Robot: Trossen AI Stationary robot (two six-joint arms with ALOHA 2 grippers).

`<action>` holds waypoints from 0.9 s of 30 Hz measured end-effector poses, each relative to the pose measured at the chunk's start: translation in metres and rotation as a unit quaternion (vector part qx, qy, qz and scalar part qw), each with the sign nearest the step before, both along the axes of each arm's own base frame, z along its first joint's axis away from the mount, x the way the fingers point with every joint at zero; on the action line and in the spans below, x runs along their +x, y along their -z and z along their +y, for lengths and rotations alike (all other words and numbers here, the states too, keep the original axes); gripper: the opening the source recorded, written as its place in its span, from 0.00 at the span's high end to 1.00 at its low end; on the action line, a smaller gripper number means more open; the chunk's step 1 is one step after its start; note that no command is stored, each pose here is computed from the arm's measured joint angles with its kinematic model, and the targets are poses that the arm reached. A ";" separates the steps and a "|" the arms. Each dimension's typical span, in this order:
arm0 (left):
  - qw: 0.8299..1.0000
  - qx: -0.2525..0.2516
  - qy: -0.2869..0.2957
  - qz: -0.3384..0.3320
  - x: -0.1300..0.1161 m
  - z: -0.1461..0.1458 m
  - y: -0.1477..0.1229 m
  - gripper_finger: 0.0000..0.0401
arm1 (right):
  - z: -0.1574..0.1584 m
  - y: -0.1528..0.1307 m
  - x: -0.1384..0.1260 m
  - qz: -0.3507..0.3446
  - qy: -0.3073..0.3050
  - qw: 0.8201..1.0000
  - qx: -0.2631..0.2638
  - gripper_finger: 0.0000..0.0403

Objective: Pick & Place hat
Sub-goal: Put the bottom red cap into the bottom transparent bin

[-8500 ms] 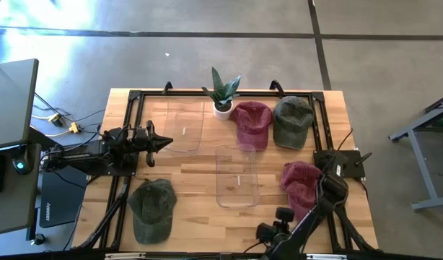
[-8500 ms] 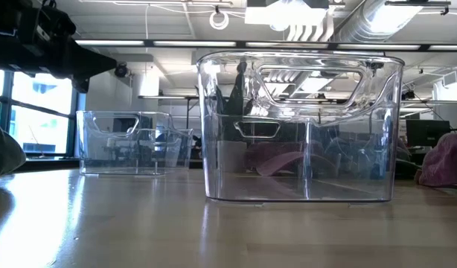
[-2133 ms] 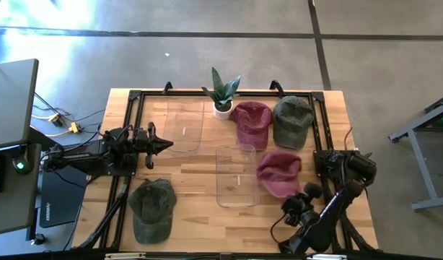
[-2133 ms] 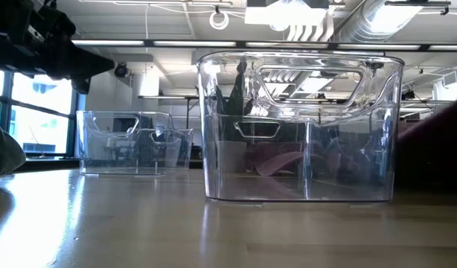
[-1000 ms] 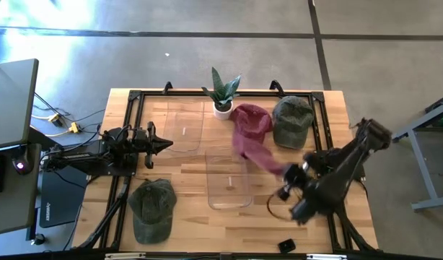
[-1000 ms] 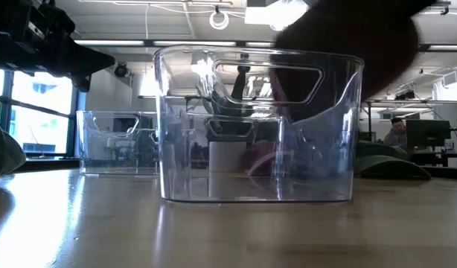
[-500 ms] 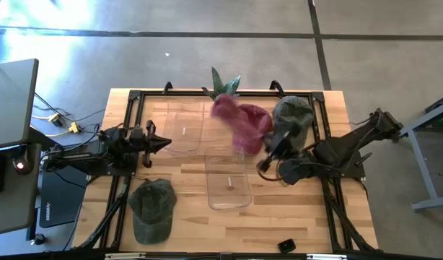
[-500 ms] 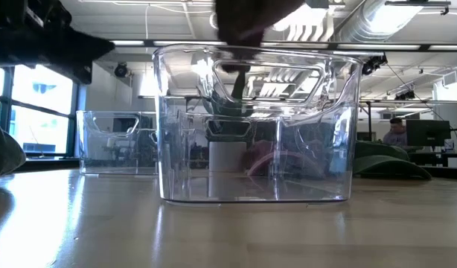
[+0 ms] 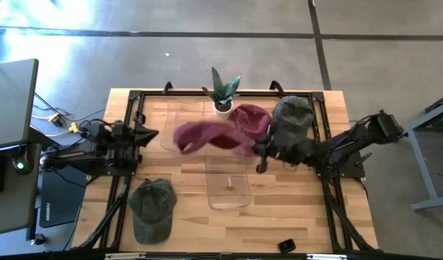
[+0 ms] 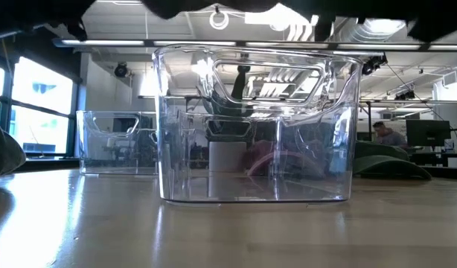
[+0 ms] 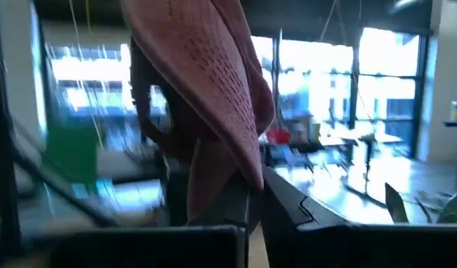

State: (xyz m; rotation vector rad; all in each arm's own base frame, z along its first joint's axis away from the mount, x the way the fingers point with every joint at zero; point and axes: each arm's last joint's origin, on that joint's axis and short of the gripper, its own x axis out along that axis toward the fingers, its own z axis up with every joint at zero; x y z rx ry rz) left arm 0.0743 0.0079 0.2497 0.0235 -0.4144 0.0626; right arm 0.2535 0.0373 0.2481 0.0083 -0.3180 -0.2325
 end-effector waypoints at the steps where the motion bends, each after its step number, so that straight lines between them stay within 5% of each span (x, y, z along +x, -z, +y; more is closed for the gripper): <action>1: 1.000 0.012 -0.008 -0.008 -0.002 0.000 -0.006 1.00 | -0.008 0.005 -0.005 -0.022 -0.007 1.000 0.006 0.98; 5: 0.997 0.053 -0.050 -0.004 0.000 0.001 -0.027 1.00 | -0.032 0.017 -0.013 -0.059 -0.024 0.998 0.006 0.98; 9: 0.989 0.095 -0.096 0.057 0.034 0.008 -0.037 1.00 | -0.049 0.020 -0.007 -0.055 -0.025 0.998 0.007 0.98; 17: 0.930 0.173 -0.220 0.239 0.120 0.026 -0.040 1.00 | -0.080 0.033 -0.009 -0.014 0.068 0.997 0.036 0.97; 27: 0.897 0.198 -0.326 0.223 0.164 0.044 -0.087 1.00 | -0.086 0.041 -0.010 0.024 0.031 0.999 0.017 0.96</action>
